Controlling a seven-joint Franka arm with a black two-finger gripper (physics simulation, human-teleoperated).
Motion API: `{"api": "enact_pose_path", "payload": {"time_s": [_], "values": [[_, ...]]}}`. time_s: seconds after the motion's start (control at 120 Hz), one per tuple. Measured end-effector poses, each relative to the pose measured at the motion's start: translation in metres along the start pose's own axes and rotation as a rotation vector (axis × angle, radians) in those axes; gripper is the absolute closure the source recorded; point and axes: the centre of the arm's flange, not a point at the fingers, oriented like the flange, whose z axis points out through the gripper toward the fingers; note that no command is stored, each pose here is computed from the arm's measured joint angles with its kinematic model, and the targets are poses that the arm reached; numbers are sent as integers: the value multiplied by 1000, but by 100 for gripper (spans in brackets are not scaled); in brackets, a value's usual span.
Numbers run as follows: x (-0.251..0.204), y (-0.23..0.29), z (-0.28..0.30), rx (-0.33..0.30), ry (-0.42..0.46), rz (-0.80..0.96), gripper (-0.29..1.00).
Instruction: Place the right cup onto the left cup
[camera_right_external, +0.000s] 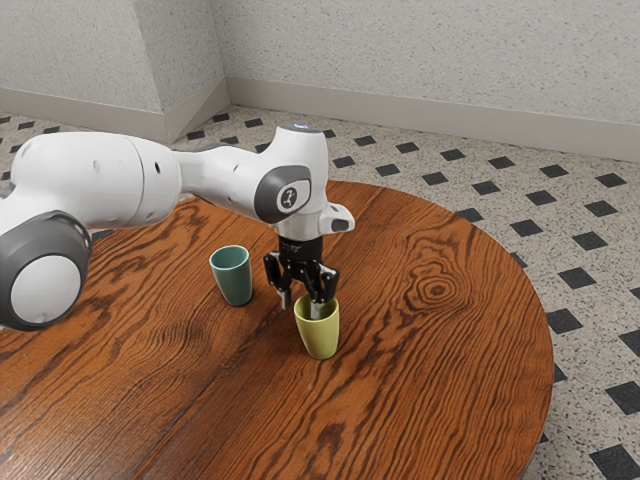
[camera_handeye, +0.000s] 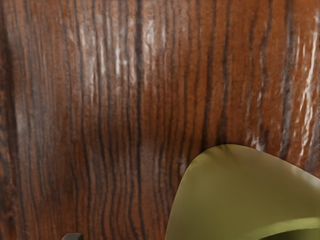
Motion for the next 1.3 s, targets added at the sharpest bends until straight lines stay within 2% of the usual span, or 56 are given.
{"api": "enact_pose_path", "payload": {"time_s": [0.317,0.467,0.7,0.9,1.125,1.3], "values": [[-1,3,-1,0,3,1,64],[-1,2,-7,0,11,0,72],[-9,9,-22,3,31,7,77],[-33,9,-71,2,92,11,78],[-67,-8,-126,2,159,-5,79],[-77,-33,-152,15,190,-34,79]]}}
